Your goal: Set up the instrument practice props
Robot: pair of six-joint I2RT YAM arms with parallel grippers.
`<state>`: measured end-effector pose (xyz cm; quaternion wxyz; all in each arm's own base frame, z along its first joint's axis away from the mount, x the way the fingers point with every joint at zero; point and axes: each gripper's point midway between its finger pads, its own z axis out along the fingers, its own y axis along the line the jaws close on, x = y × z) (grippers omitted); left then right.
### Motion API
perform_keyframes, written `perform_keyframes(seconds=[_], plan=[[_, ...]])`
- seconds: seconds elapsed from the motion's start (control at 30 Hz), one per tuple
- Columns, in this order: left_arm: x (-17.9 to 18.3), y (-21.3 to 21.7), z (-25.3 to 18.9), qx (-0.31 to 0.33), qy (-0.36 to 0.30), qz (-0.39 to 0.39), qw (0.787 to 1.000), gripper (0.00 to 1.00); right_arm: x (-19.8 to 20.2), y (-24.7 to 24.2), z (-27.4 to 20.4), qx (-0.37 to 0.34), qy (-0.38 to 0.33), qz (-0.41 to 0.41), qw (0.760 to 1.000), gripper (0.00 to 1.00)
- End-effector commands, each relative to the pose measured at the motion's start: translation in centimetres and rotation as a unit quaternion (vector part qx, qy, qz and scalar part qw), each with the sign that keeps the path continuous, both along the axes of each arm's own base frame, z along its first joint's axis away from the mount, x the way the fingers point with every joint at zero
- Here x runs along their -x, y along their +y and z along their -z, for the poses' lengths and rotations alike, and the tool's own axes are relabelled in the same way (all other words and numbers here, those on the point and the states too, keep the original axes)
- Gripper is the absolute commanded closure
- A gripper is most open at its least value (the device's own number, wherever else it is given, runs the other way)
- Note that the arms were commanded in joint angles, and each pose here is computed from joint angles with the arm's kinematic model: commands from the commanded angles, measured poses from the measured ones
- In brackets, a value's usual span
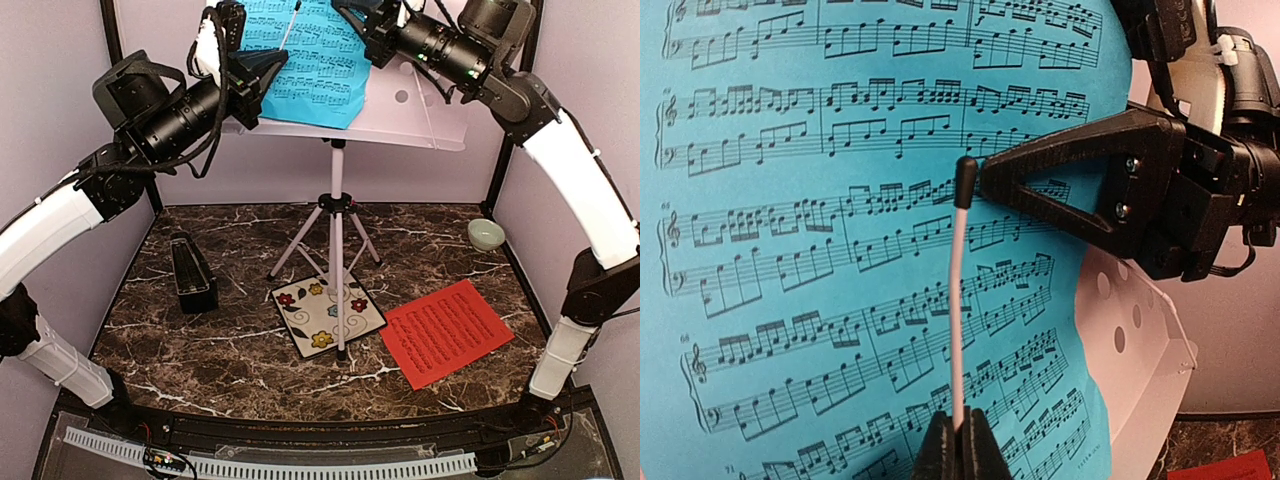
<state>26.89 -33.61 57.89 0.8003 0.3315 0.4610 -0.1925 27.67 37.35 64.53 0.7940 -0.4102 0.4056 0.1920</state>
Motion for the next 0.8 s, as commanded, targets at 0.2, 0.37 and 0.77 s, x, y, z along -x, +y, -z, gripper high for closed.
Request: perform_keyframes(seconds=[0.2,0.37,0.77], plan=[[2.5,1.9,-3.9,0.049,-0.047,0.02,0.998,1.0,0.1,0.4,-0.3,-0.021,0.001,-0.021,1.0,0.75],[2.4,1.9,-3.9,0.049,-0.045,0.018,0.998,1.0,0.5,-0.5,-0.7,-0.03,0.007,-0.017,0.999,0.63],[2.3,2.0,-3.8,0.048,-0.046,0.012,0.998,1.0,-0.6,-2.8,1.8,-0.034,0.058,0.043,0.997,0.39]])
